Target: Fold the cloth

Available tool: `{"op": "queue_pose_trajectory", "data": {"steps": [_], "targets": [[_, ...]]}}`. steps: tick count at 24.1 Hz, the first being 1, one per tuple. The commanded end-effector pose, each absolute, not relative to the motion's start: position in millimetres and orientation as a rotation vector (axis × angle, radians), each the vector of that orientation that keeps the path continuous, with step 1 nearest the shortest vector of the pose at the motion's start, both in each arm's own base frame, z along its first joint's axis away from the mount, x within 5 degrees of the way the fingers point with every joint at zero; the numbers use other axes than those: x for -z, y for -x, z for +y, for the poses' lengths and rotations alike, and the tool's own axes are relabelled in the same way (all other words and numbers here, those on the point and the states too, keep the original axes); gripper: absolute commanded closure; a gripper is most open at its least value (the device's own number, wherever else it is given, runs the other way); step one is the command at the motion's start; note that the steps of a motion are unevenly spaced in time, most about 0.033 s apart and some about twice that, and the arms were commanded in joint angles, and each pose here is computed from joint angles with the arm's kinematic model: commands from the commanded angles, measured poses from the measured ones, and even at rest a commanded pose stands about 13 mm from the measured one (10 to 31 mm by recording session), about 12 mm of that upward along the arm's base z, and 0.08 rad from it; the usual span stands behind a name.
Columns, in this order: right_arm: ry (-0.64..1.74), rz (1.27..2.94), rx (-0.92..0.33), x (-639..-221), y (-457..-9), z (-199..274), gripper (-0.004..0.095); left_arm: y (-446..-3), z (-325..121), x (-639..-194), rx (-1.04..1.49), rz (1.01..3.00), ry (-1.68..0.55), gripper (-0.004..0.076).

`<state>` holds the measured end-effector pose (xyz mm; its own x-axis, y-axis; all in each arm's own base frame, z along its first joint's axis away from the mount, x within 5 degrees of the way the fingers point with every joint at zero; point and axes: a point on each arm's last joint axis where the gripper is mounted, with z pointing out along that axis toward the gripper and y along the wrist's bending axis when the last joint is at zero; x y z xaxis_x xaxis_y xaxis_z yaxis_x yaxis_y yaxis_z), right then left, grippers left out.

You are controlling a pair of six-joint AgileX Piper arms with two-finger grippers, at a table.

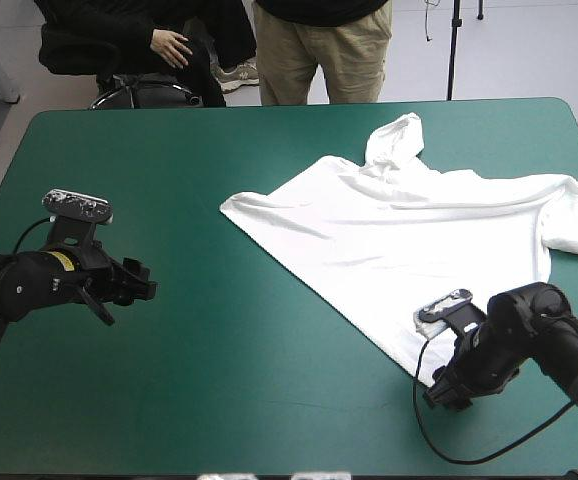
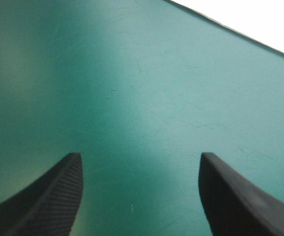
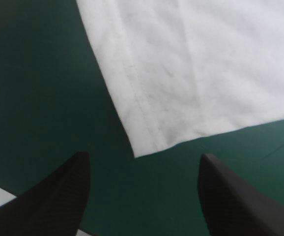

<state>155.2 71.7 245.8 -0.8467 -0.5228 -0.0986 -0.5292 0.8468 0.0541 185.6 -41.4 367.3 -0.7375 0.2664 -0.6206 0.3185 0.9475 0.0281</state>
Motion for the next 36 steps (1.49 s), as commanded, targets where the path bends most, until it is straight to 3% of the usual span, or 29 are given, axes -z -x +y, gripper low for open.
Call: {"op": "queue_pose_trajectory", "data": {"steps": [1,7,10,13,19,24,36], "targets": [[0.869,2.885,-0.115,-237.9,-159.4,79.4,0.0318,-185.2,-42.0,-382.1,0.121,2.358,-0.382,0.0240],[0.886,2.952,-0.120,-217.1,-169.1,88.9,0.0319,-185.6,-42.0,-381.7,0.121,2.360,-0.383,0.0240],[0.904,2.996,-0.096,-207.2,-173.6,90.3,0.0378,-185.8,-41.8,-381.8,0.116,2.358,-0.383,0.0240],[0.920,3.045,-0.094,-200.9,-174.2,91.2,0.0519,-186.3,-41.5,-382.2,0.109,2.351,-0.387,0.0240],[0.992,3.070,-0.090,-201.4,-170.2,89.4,0.0930,-188.3,-43.2,-381.6,0.131,2.349,-0.381,0.0240],[0.964,3.079,-0.135,-201.9,-169.0,91.7,0.0917,-217.7,-53.4,-363.1,0.209,2.406,-0.357,0.0240],[0.954,3.040,-0.155,-202.2,-172.3,94.1,0.0921,-402.8,-89.4,-326.3,0.135,2.428,-0.591,0.0240]]}}
